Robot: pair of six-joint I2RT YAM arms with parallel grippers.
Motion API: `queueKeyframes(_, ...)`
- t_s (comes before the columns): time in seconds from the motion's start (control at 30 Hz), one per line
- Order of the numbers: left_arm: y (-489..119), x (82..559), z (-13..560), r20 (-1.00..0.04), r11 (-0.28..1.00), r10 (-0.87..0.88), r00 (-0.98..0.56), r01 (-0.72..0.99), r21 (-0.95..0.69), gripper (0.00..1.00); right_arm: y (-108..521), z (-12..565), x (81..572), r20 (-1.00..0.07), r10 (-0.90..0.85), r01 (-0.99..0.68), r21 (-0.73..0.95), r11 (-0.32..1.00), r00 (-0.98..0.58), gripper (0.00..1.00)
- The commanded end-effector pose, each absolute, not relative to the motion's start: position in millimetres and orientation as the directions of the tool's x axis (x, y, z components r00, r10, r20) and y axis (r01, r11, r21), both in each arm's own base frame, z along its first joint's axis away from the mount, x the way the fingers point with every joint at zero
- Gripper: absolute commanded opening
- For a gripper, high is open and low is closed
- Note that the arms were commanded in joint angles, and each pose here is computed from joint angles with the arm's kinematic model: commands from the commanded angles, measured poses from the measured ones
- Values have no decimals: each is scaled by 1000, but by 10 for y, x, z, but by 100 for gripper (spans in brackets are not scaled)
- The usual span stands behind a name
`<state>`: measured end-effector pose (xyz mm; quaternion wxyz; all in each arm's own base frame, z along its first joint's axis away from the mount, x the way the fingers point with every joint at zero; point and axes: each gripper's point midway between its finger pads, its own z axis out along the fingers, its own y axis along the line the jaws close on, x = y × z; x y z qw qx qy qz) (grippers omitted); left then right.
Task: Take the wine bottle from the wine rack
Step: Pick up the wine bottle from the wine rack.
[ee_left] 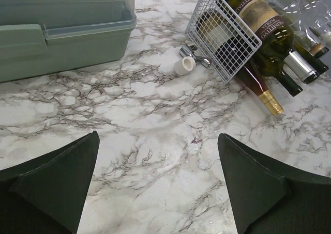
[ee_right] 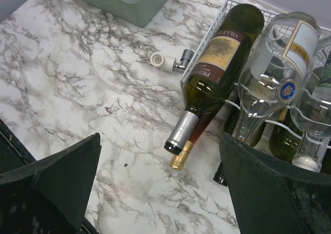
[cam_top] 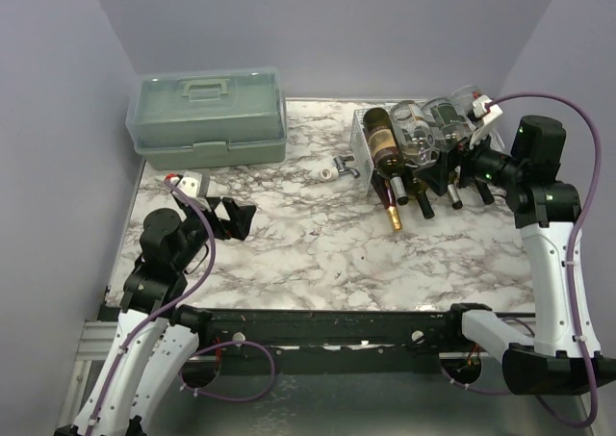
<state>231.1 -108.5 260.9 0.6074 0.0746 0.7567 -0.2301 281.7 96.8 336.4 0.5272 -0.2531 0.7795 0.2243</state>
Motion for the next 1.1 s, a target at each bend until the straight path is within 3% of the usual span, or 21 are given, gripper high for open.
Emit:
queueKeyframes(0.0,-1067,2377,2650,-962,891,-164,-216,386,-239,99,1025,3385,2801,-943,-152,-665,89,742,-296,100)
queueKeyframes(1.07,-893,2367,2582,-972,929,-139,-189,315,-194,99,983,3061,3058,-917,-141,-631,138,764,-372,100)
